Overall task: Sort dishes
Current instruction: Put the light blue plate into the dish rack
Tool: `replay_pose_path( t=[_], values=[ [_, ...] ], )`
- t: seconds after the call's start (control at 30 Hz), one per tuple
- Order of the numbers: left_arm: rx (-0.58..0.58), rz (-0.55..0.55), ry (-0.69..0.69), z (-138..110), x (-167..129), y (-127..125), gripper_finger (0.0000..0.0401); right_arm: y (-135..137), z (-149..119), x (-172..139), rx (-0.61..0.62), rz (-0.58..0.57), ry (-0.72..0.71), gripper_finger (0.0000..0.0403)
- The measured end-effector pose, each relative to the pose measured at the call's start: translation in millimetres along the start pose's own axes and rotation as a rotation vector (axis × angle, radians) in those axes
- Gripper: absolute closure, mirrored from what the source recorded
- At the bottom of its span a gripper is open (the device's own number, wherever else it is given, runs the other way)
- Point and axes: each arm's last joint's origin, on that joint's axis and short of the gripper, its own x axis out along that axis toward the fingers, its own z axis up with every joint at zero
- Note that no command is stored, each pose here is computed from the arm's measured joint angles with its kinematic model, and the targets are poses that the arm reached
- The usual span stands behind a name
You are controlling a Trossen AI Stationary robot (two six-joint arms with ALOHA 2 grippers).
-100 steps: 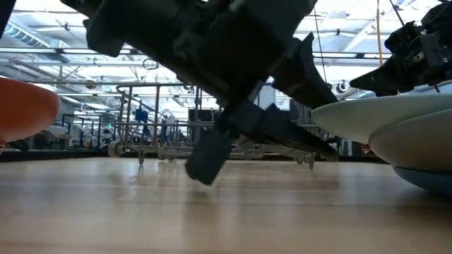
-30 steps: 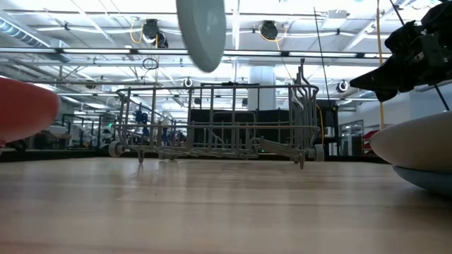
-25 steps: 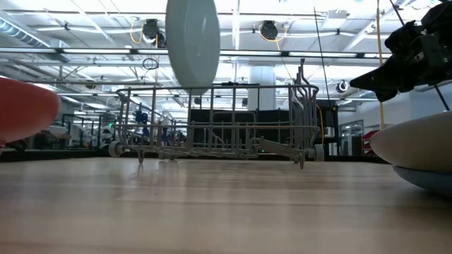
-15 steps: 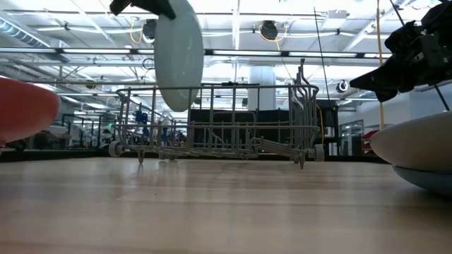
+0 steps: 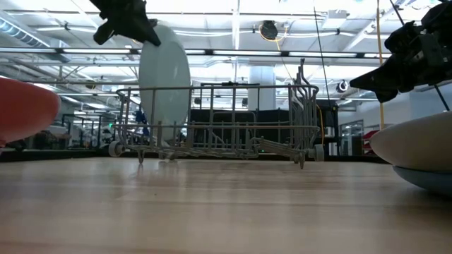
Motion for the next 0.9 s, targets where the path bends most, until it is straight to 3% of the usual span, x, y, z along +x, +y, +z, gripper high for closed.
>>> replay_pose_path(
  t=[0.53,0.77,0.9],
  values=[
    [-0.009,-0.017,0.056,-3,-3,3,0.0394,0,0,0,0.003,0.000,-0.003,0.0399],
    [-0.127,-0.109,0.130,4,2,7,0.0394,0,1,0,0.003,0.000,-0.008,0.0399],
    [-0.177,-0.100,0.183,4,3,11,0.0394,0,1,0,0.001,0.001,-0.008,0.0399]
  ],
)
